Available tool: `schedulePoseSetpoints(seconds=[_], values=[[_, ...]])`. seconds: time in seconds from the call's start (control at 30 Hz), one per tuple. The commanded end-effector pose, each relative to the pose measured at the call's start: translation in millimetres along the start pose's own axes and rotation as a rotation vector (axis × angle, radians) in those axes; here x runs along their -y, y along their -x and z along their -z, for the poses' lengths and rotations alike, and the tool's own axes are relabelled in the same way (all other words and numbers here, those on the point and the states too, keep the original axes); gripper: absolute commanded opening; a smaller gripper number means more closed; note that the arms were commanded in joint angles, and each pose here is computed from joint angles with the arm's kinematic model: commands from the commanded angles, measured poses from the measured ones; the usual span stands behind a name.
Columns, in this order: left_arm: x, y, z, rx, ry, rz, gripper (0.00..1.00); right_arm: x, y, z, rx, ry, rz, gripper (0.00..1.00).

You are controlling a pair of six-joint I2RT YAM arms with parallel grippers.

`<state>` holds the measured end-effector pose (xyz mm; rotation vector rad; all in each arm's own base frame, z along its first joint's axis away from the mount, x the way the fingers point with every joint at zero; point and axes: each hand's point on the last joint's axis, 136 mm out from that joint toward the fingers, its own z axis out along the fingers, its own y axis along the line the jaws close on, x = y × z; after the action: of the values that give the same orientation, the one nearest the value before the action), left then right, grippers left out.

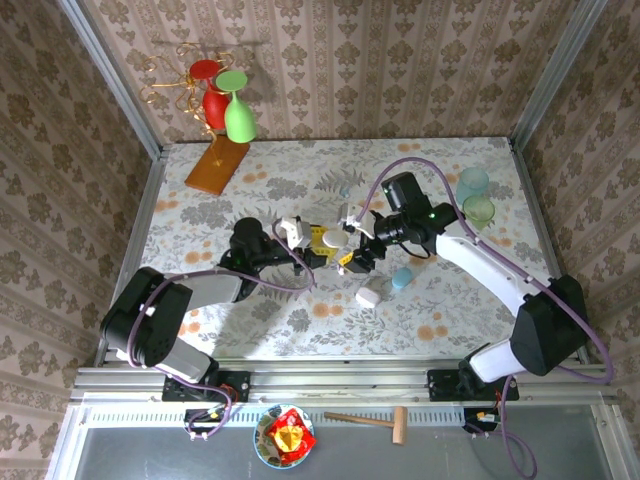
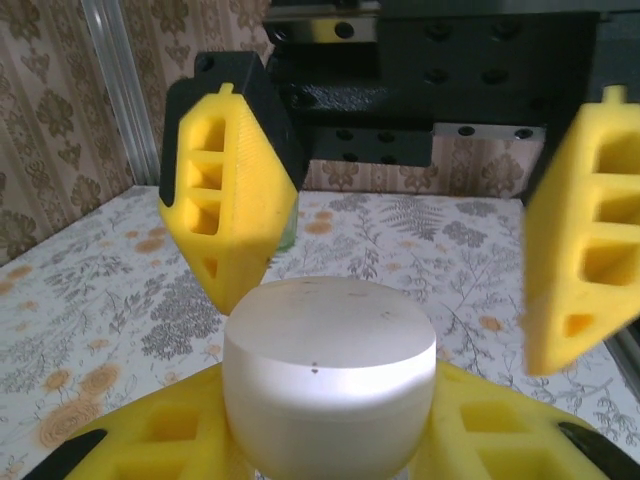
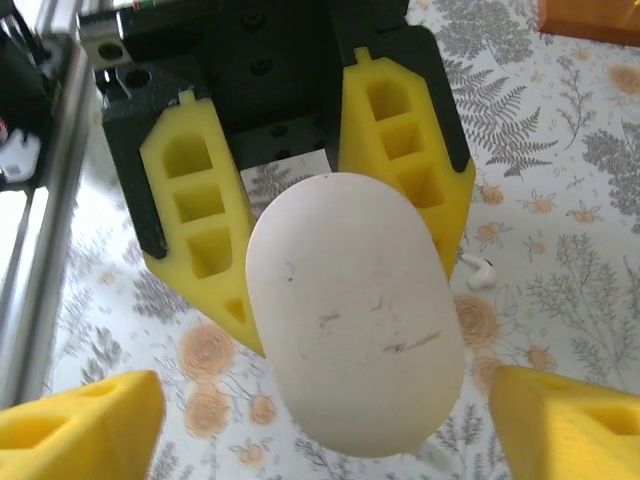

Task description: Insert the wireless bluetooth earbuds into the charging case

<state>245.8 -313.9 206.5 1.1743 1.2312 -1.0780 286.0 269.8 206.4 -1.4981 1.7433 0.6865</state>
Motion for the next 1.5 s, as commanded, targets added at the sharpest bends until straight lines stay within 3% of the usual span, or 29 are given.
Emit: schedulePoseSetpoints(seconds=[0.0, 0.27, 0.73, 1.23, 1.47], values=[[5, 21, 8, 0.074, -0.027, -0.019, 0.26, -8, 16, 11, 0.108, 0.028, -0.021, 0.94], [13, 23, 13, 0.084, -0.058, -0.002, 0.26, 6, 42, 23, 0.261, -0.014, -0.13, 0.95], [14, 30, 13, 0.08, -0.034, -0.009, 0.26, 23, 31, 9, 0.215, -0.047, -0.186, 0.95], [27, 22, 18, 0.046, -0.06, -0.042, 0.26, 47, 37, 35, 0.262, -0.185, -0.278, 0.93], [29, 22, 19, 0.052, -0.061, -0.044, 0.25, 45, 38, 35, 0.253, -0.171, -0.296, 1.0]])
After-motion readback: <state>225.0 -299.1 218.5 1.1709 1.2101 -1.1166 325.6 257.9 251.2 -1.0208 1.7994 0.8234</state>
